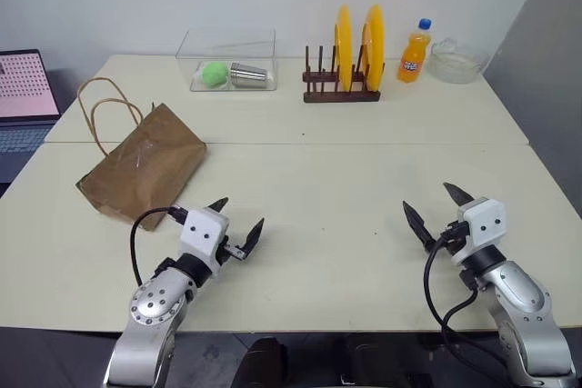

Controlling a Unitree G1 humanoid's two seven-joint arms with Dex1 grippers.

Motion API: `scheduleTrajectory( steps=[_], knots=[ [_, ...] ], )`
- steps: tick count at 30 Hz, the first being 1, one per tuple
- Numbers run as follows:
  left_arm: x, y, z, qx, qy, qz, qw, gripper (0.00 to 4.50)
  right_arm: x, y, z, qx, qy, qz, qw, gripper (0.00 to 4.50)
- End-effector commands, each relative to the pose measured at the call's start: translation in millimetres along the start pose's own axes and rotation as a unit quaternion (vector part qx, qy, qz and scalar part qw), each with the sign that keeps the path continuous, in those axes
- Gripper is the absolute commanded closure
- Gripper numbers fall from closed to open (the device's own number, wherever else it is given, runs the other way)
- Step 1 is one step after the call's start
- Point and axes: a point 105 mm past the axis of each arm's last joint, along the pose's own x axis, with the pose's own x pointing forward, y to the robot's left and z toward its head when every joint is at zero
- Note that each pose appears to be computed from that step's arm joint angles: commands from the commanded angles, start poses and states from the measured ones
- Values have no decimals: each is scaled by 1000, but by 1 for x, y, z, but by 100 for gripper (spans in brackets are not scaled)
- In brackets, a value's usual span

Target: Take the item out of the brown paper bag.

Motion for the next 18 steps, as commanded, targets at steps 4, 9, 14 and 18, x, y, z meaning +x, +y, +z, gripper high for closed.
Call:
scheduleTrajectory(
  steps=[4,9,14,18],
  knots=[
    [4,1,11,5,-24,9,1000,5,2,0,17,-13,-34,-2,999,0],
    [4,2,9,-2,-19,16,1000,5,2,2,15,-15,-33,-1,999,0],
    [6,3,9,0,-18,13,1000,5,2,4,11,-16,-30,-7,999,0],
    [7,5,14,-1,-31,4,1000,5,2,-1,11,-29,-35,-27,999,0]
  ],
)
